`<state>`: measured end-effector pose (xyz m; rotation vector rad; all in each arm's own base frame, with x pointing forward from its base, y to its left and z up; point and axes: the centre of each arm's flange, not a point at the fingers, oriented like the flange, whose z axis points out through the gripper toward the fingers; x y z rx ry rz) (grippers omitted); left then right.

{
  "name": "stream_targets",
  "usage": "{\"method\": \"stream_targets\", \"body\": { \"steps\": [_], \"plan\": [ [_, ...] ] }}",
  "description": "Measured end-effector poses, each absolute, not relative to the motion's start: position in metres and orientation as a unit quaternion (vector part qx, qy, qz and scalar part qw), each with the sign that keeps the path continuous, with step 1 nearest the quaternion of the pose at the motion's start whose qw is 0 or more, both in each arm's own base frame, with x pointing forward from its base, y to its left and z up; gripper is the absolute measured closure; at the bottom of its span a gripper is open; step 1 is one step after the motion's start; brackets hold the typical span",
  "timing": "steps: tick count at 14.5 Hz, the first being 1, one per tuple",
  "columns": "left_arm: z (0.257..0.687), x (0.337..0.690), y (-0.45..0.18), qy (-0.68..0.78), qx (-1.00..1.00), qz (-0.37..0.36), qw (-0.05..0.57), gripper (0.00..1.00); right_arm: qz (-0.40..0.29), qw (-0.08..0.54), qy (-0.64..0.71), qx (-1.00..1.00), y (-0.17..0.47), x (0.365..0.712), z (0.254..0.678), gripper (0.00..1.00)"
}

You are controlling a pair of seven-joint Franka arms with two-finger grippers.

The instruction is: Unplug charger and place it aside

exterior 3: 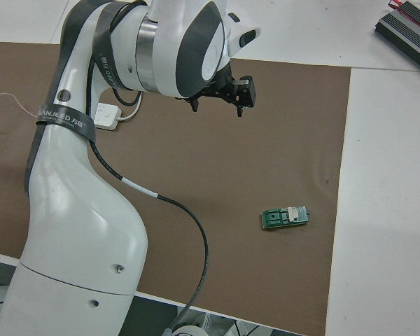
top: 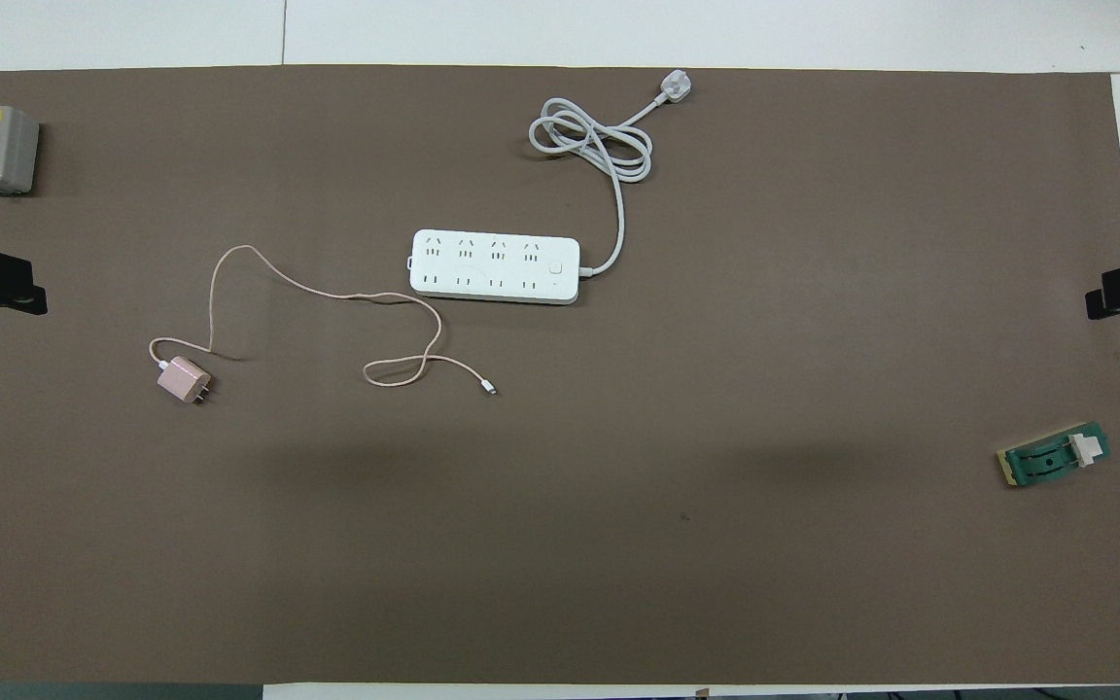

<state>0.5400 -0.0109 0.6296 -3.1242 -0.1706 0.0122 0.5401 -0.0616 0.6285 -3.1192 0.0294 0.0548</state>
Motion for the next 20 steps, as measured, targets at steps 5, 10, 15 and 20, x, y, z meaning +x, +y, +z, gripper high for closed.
{"method": "stream_targets", "body": {
  "steps": [5,10,15,20],
  "plan": [
    [0.627,0.541,-0.021,-0.042,-0.999,0.006,0.005,0.00,0.017,0.011,0.009,-1.000,-0.061,0.540,0.629,0.00],
    [0.627,0.540,-0.034,0.000,-1.000,0.006,0.003,0.00,0.016,0.011,0.006,-1.000,-0.058,0.541,0.629,0.00],
    [0.626,0.541,-0.033,0.011,-1.000,0.007,0.002,0.00,0.015,0.011,0.005,-1.000,-0.057,0.541,0.629,0.00],
    [0.626,0.541,-0.033,0.016,-1.000,0.007,0.002,0.00,0.012,0.010,0.004,-1.000,-0.056,0.542,0.630,0.00]
  ]
}}
